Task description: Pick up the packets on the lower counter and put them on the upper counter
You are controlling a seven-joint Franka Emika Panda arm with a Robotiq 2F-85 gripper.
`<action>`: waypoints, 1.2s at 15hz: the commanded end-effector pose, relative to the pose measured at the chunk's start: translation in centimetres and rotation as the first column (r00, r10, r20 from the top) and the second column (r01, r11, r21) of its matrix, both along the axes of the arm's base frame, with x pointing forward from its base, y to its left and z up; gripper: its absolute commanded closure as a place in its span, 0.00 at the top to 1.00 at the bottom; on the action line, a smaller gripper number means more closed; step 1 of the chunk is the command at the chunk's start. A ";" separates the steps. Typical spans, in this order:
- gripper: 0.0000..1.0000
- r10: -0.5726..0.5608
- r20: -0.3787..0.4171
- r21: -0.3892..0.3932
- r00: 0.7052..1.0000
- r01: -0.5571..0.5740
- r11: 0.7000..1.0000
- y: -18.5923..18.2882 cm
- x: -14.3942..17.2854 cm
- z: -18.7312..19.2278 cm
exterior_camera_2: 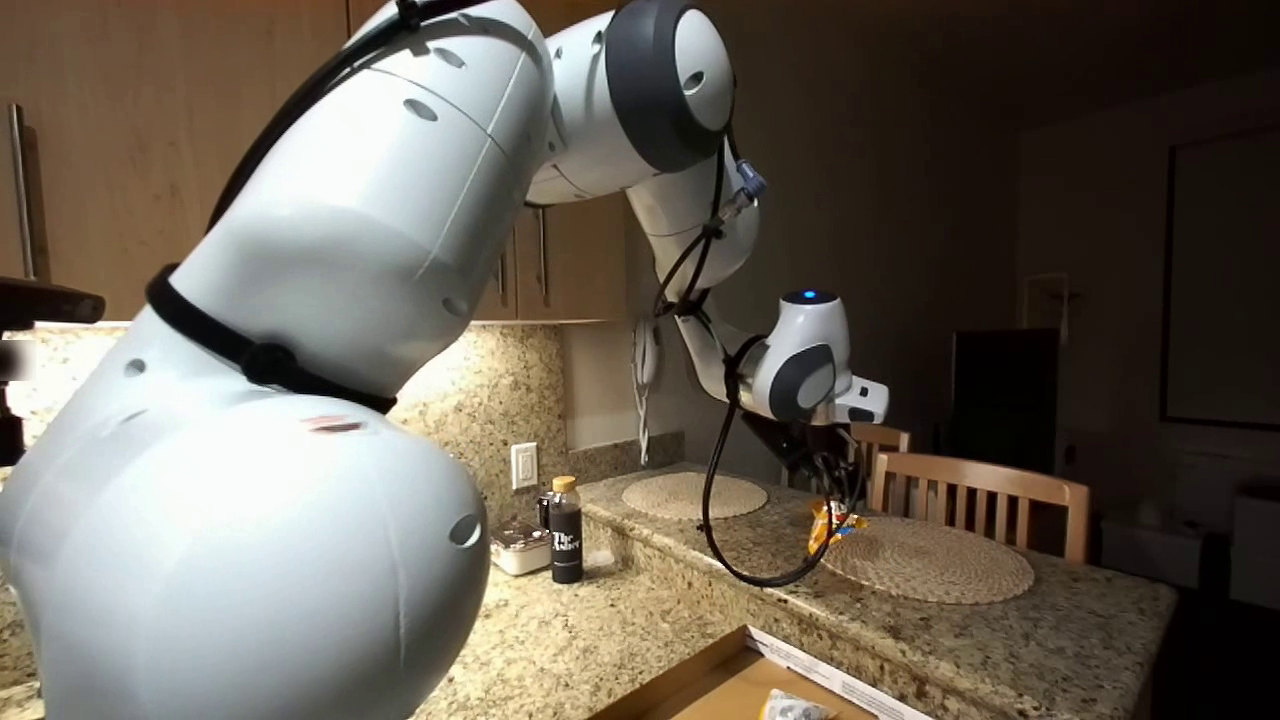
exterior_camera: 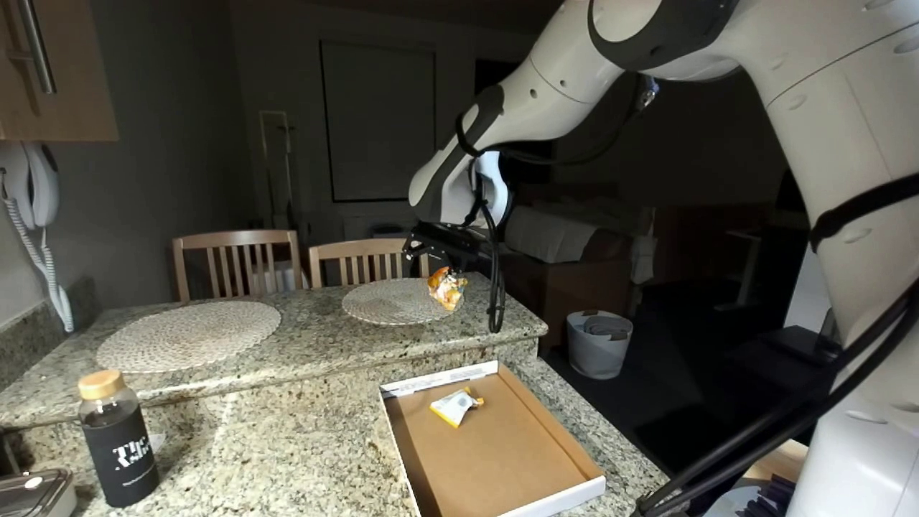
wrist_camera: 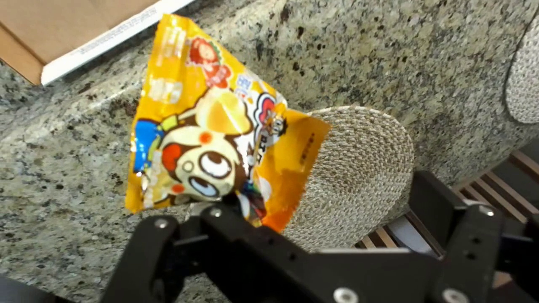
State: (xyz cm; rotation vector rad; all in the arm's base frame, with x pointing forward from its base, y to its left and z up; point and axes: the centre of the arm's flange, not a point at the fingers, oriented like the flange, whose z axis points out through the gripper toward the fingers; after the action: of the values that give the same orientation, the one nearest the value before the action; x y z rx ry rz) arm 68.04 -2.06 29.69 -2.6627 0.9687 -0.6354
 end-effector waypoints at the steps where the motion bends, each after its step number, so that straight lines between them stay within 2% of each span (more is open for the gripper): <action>1: 1.00 -0.035 0.005 -0.024 0.999 0.035 0.999 0.3 1.6 -1.1; 2: 1.00 -0.054 0.027 -0.033 0.998 0.055 0.998 0.2 2.5 -1.5; 3: 1.00 -0.107 0.086 -0.047 0.991 0.111 0.993 -0.3 4.0 -2.3; 6: 1.00 -0.179 0.139 -0.048 0.974 0.187 0.981 -1.1 6.5 -4.3; 8: 1.00 -0.205 0.099 -0.026 0.974 0.209 0.978 -1.5 8.0 -6.0; 12: 1.00 -0.241 0.100 -0.012 0.965 0.244 0.970 -2.0 9.9 -9.6; 18: 1.00 -0.379 0.083 -0.085 0.921 0.386 0.919 -5.2 12.2 -13.9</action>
State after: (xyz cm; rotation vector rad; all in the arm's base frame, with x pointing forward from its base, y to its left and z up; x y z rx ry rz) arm 77.45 -6.37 17.26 -2.5399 1.3838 -0.8447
